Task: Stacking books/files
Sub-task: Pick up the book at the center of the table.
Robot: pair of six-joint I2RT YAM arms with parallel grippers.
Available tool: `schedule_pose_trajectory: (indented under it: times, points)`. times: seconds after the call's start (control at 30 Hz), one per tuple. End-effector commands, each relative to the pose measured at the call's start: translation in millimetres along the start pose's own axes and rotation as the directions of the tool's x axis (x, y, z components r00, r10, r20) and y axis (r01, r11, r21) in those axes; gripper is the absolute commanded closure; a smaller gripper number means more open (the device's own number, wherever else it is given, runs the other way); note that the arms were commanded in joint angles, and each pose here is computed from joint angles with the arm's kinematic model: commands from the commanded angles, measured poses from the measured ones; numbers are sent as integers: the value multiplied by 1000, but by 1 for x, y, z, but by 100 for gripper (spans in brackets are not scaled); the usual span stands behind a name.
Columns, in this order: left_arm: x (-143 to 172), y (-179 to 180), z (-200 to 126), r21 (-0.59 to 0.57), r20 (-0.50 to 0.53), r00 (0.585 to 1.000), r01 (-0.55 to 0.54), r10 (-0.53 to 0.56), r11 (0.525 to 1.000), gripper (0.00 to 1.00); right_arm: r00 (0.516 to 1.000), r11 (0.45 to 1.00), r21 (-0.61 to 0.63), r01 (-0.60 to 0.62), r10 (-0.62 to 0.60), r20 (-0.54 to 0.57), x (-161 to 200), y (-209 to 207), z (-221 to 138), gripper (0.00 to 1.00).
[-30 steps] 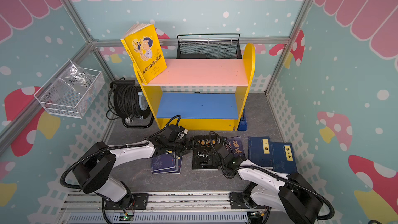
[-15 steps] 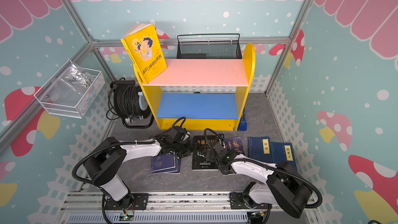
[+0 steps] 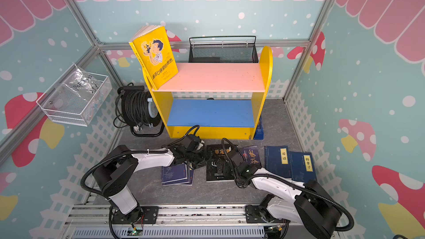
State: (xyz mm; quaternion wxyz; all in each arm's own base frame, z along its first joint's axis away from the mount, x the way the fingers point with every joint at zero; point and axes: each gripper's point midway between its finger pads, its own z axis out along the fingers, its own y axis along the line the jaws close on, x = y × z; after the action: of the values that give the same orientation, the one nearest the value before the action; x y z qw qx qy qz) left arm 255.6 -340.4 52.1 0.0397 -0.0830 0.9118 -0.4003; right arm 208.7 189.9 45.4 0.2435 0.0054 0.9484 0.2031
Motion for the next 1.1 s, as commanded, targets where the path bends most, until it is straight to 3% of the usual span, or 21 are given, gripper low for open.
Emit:
schedule_pose_trajectory:
  times: [0.0, 0.27, 0.53, 0.67, 0.83, 1.07]
  points:
    - [-2, 8, -5, -2, 11, 999, 48, -48, 999, 0, 989, 997, -50, -52, 44, -143, 34, 1, -2, 2]
    - [-1, 9, -7, -23, -14, 1000, 24, -25, 999, 0, 980, 997, -2, -76, 74, -186, 46, -9, 7, 2]
    - [11, 3, 7, -56, -83, 996, -22, 17, 998, 1, 982, 997, -77, -31, 16, -186, 39, 10, 19, 1]
    - [18, -30, 13, 91, -116, 993, -24, 35, 996, 2, 971, 994, -97, -42, 18, -237, 51, 11, 29, 2]
    - [10, -74, -4, 327, -61, 998, 23, -3, 945, 4, 964, 992, -117, -52, 19, -266, 64, 8, 34, 3]
    - [8, -115, -40, 479, -14, 1000, 2, 5, 878, 4, 959, 993, -106, -55, 23, -283, 76, -3, 35, 3]
